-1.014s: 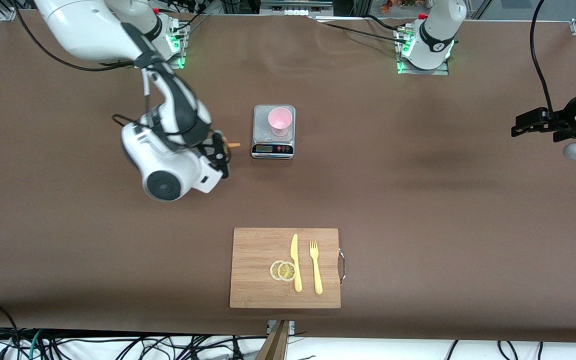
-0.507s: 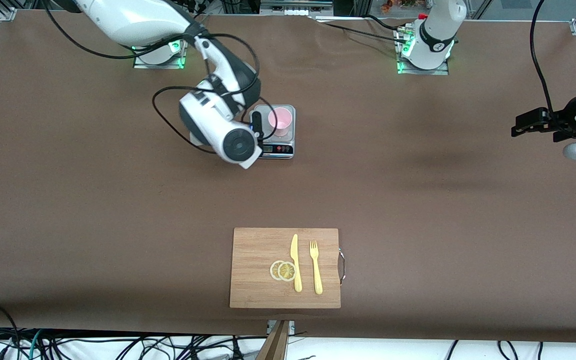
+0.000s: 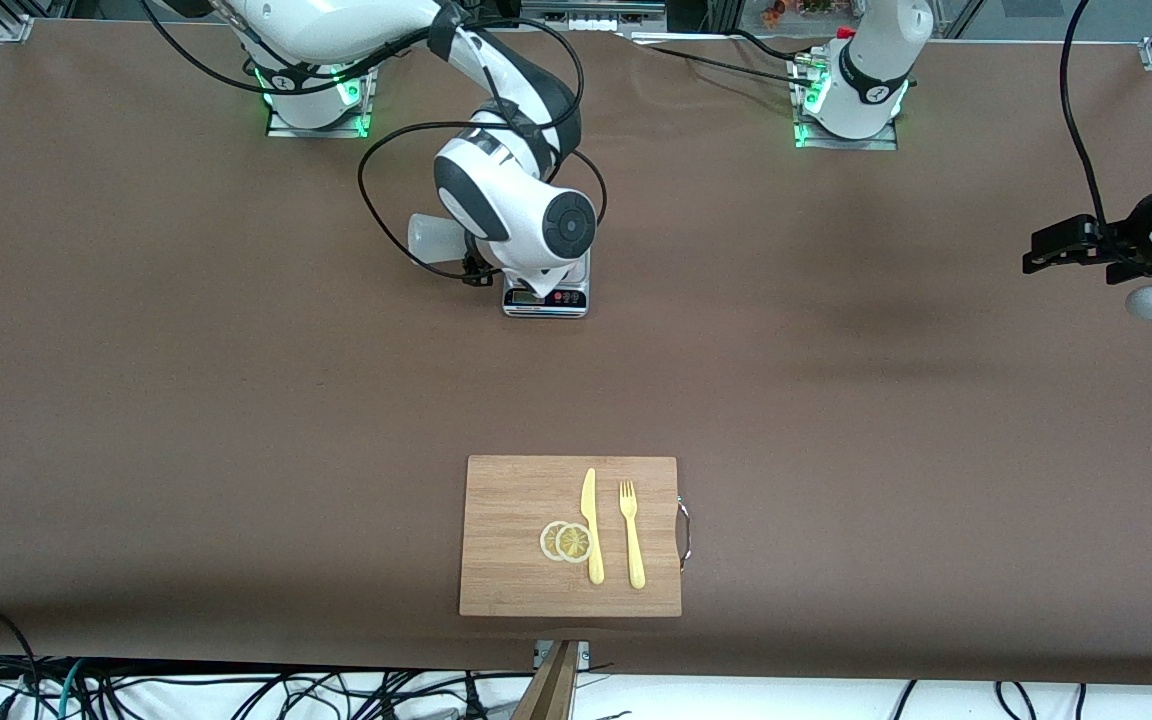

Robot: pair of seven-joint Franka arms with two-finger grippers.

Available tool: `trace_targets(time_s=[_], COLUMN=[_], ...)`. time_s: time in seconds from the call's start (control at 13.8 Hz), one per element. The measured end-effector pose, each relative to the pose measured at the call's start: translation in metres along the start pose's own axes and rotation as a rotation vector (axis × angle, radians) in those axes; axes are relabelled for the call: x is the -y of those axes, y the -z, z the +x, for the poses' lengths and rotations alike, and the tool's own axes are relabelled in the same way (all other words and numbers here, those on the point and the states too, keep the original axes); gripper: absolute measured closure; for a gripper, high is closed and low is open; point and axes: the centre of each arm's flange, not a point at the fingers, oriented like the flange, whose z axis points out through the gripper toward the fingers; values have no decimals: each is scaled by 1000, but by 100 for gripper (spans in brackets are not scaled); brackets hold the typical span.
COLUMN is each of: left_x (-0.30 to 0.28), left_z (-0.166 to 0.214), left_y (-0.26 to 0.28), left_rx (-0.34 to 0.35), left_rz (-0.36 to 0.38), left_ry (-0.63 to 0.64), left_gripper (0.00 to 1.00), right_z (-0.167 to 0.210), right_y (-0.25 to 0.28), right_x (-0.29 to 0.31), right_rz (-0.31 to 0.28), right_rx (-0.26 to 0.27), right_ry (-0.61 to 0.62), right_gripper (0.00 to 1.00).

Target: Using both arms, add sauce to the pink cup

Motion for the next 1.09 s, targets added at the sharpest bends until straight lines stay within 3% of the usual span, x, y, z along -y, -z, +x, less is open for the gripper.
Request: trace_targets(time_s=[0.65,0.94,1.09], left_x=[0,0,0], left_z=[0,0,0], left_y=[0,0,0], left_rx=[0,0,0], left_rz=[0,0,0], left_ry=[0,0,0], left_gripper=[0,0,0], right_z=[35,32,24], right_y=[0,-1,-2], right_x=[30,27,20], right_rz=[-75,-72,-37], right_rx=[100,98,71], right_ry=[-61,-70,-48], right_gripper=[75,75,75])
